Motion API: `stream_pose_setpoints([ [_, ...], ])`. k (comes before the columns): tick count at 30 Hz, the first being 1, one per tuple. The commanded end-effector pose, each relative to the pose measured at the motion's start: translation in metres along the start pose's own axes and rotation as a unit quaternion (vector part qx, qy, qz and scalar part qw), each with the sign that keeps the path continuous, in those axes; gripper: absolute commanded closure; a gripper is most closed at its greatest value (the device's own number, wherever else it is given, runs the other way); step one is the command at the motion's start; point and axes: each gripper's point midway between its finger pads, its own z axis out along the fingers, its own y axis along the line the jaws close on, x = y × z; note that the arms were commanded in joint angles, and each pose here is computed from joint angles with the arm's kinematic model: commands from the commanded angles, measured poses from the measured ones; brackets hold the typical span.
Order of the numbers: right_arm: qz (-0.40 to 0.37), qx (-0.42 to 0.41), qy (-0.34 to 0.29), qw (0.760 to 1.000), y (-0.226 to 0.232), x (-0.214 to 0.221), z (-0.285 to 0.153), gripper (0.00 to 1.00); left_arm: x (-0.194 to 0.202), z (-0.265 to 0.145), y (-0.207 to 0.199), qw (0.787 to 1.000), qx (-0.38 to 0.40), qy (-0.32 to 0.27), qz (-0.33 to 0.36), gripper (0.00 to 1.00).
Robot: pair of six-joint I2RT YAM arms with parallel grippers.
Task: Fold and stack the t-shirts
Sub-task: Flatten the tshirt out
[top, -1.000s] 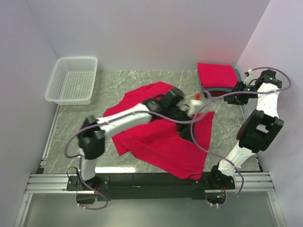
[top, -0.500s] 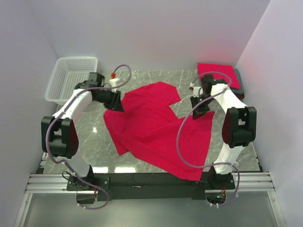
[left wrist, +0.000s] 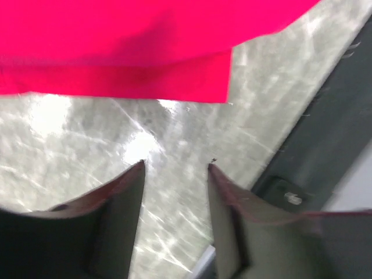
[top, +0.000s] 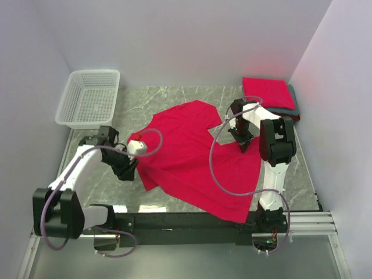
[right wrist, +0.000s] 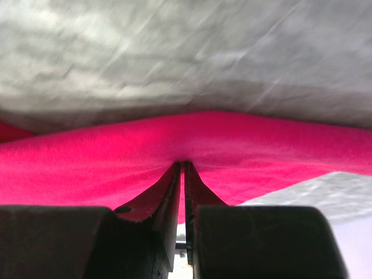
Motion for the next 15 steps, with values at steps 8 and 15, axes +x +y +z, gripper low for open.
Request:
stream_pose_setpoints([
  [8, -0.005, 0.095, -0.014, 0.995, -0.041, -0.051, 0.008, 0.87, -0.026, 0.063, -0.009, 0.968, -0.095, -0.004, 0.233, 0.42],
  [15, 0.01, 0.098, -0.036, 0.995, -0.046, -0.084, 0.006, 0.88, -0.045, 0.089, -0.011, 0.962, -0.088, -0.007, 0.257, 0.41],
])
